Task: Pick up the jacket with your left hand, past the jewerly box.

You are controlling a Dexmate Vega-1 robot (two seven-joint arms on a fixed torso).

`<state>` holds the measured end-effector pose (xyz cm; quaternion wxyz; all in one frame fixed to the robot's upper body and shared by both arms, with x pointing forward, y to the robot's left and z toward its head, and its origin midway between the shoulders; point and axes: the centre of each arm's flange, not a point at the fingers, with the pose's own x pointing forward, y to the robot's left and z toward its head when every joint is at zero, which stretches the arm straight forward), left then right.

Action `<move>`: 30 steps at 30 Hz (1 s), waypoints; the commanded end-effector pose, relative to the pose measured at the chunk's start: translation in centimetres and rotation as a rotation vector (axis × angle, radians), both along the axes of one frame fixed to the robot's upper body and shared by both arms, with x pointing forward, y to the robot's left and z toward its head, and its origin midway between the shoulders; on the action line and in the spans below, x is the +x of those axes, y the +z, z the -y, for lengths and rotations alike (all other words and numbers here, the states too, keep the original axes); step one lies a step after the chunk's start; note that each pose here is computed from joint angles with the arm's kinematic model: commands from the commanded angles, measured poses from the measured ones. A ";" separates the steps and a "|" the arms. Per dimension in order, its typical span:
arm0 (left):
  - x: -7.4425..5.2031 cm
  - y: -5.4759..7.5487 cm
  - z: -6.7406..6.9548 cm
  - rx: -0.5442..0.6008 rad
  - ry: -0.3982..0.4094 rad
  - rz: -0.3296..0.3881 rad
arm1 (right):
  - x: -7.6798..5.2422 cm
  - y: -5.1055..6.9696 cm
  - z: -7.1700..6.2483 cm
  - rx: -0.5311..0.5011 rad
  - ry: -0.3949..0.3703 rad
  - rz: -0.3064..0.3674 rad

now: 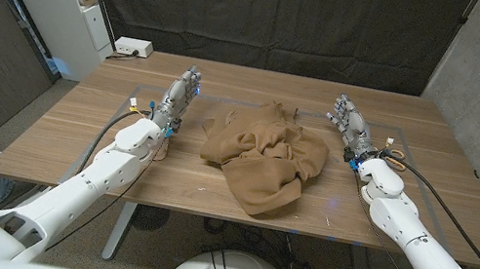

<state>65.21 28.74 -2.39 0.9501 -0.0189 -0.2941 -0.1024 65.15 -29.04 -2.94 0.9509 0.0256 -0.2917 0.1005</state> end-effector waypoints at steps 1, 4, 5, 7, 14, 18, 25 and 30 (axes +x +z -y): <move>0.0 0.1 0.5 0.000 0.005 -0.008 | -0.1 -0.5 0.3 0.020 0.005 -0.010; 0.0 0.0 0.6 0.000 0.004 -0.011 | -0.3 -0.6 0.4 0.023 0.001 -0.011; 0.0 0.0 0.6 0.002 0.004 -0.012 | -0.3 -0.6 0.5 0.029 0.001 -0.013; -0.1 0.0 0.7 0.003 0.001 -0.013 | -0.4 -0.5 0.6 0.028 -0.002 -0.008; -0.4 0.2 1.1 0.014 -0.002 -0.005 | -0.9 -0.3 1.0 0.032 -0.012 0.003; -0.7 0.3 1.2 0.021 -0.001 -0.001 | -1.1 -0.3 1.2 0.038 -0.015 0.007; -1.5 0.5 1.3 0.032 -0.003 0.020 | -1.2 -0.4 1.6 0.047 -0.024 0.004; -1.9 0.7 1.3 0.047 -0.004 0.030 | -1.1 -0.7 1.7 0.055 -0.026 -0.005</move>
